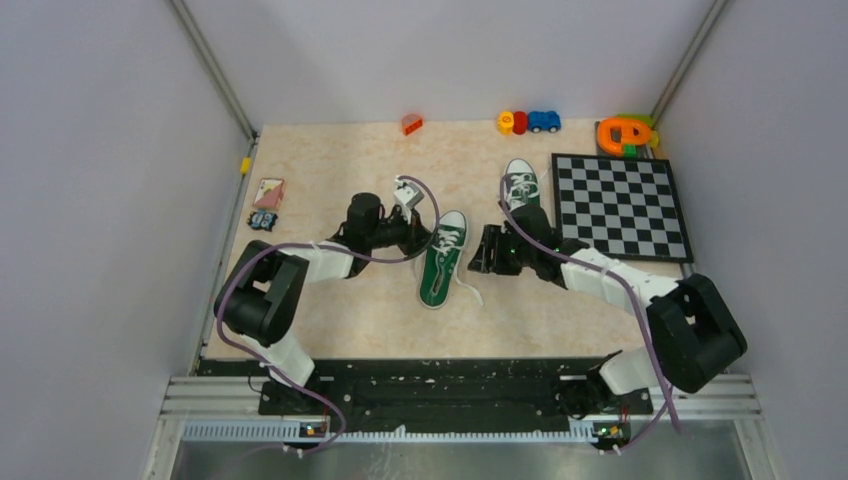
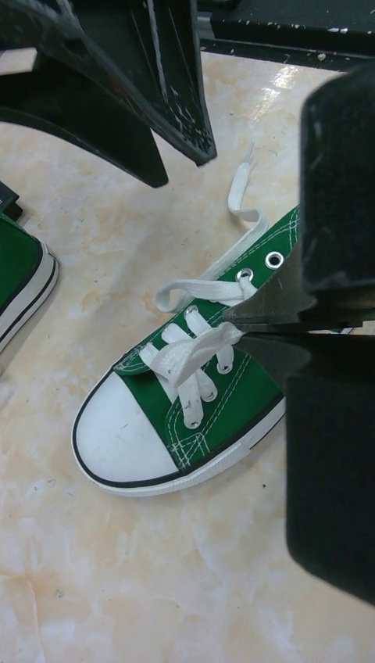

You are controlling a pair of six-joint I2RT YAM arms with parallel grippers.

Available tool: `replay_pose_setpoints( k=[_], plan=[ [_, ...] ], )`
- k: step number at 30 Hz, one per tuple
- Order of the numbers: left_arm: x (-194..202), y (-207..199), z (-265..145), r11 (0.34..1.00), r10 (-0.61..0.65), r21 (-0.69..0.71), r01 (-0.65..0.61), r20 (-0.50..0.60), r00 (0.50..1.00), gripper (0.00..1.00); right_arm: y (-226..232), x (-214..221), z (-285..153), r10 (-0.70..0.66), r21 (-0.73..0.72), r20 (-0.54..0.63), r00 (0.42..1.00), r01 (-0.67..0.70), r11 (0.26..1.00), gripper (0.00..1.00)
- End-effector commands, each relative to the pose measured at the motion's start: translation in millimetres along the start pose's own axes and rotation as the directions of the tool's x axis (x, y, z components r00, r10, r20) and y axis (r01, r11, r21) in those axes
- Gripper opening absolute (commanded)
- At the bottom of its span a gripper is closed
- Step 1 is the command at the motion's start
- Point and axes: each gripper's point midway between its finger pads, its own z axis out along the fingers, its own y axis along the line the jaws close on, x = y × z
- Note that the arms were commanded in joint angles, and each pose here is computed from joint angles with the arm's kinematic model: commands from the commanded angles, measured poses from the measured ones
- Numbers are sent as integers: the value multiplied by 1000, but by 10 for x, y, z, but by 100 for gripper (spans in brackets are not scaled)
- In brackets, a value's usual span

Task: Tie the shoes
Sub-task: Wrap the shoelace around the shoelace.

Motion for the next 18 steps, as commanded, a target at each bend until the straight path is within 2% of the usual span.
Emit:
replay_pose_setpoints(
  k=[1,8,12,14,15,18],
  plan=[
    [-318,-105,-41,999,32,37,-35,75,997,0,202,-116,161,-49,-104,35,998,53,993,50],
    [-240,-121,-59,999,19,42,-22,59,998,0,415,-153,488,-88,-201,17,996,90,975,46],
    [-225,-124,-58,999,19,45,-21,57,998,0,427,-105,611,-92,-208,-3,996,89,974,44],
    [-228,-122,-55,999,22,46,-24,56,998,0,418,-87,653,-84,-209,-10,996,80,975,36],
    [-231,-117,-54,999,25,44,-27,56,998,0,423,-83,661,-82,-213,-14,996,78,974,29],
    [-239,-121,-59,998,30,46,-33,53,998,0,416,-83,591,-84,-199,-23,996,78,977,0]
  ],
)
